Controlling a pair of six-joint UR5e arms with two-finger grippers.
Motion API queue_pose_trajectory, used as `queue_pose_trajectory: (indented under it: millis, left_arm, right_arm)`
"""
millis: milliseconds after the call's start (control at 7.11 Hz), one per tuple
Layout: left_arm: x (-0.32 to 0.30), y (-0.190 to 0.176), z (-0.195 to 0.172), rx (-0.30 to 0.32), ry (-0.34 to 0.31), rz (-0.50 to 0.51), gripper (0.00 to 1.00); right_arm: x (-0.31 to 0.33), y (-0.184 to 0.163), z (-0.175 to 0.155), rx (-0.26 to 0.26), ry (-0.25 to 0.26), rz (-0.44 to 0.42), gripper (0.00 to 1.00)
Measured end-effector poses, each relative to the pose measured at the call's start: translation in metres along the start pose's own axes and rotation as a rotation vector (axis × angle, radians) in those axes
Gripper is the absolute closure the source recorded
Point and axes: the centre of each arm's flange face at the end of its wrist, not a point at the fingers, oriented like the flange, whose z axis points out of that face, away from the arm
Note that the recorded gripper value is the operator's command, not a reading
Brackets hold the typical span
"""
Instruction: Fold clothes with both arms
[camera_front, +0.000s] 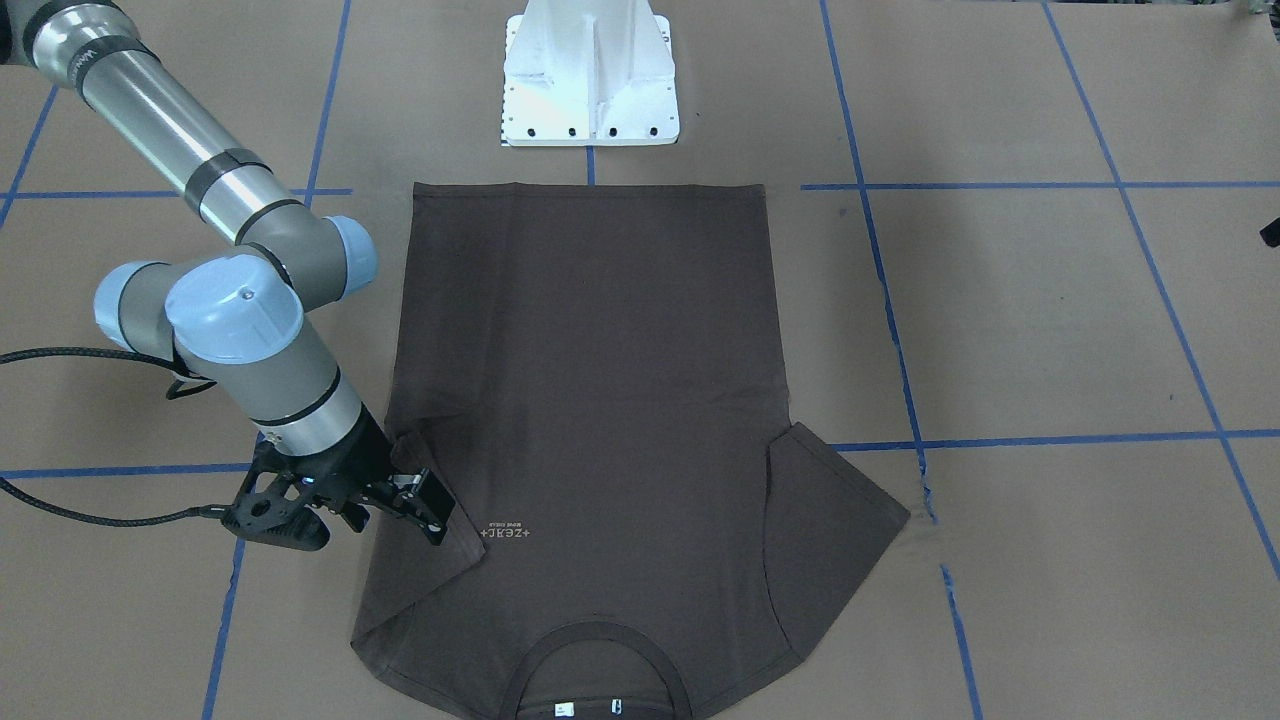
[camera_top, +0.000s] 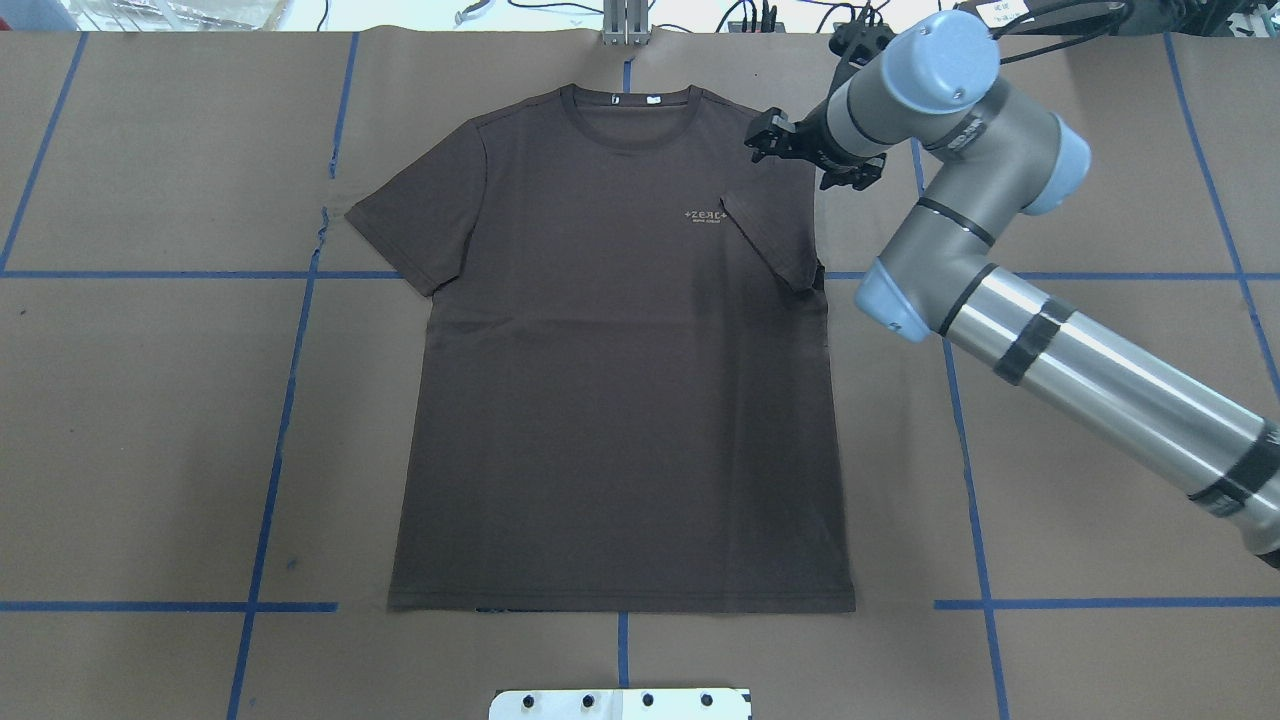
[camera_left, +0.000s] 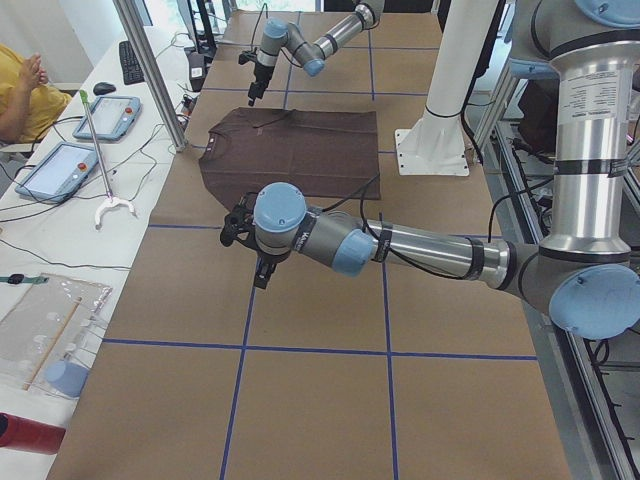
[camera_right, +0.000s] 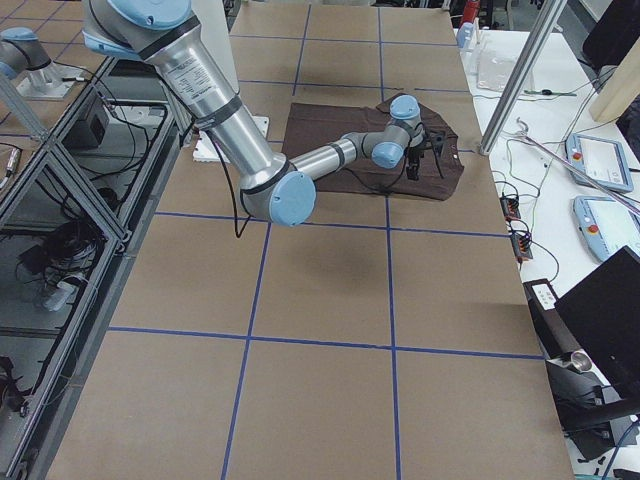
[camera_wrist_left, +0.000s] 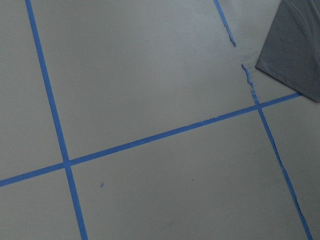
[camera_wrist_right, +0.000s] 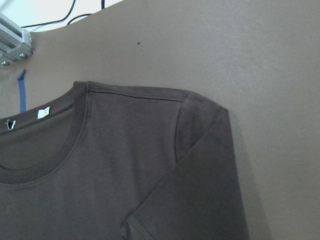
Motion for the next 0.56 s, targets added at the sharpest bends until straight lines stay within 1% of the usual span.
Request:
queue_pose_trajectory:
  millis: [141, 281, 422, 563]
  left_arm:
    - [0.043, -0.028, 0.049, -0.056, 0.025, -0.074, 0.05]
    - [0.092, -0.050, 0.104, -0.106, 0.011, -0.141, 0.06]
    - [0.137, -0.069, 0.152, -0.112, -0.038, -0.198, 0.10]
    - [0.175, -0.088, 0.192, -0.090, -0.093, -0.248, 0.10]
  right_arm:
    - [0.025, -0.006, -0.021, -0.033, -0.020, 0.009, 0.00]
    - [0.051, -0.002, -0.039, -0.053, -0.036, -0.002, 0.00]
    - [0.068, 0.004, -0.052, -0.062, -0.045, -0.019, 0.00]
    - [0.079, 0.009, -0.060, -0.066, -0.051, -0.029, 0.00]
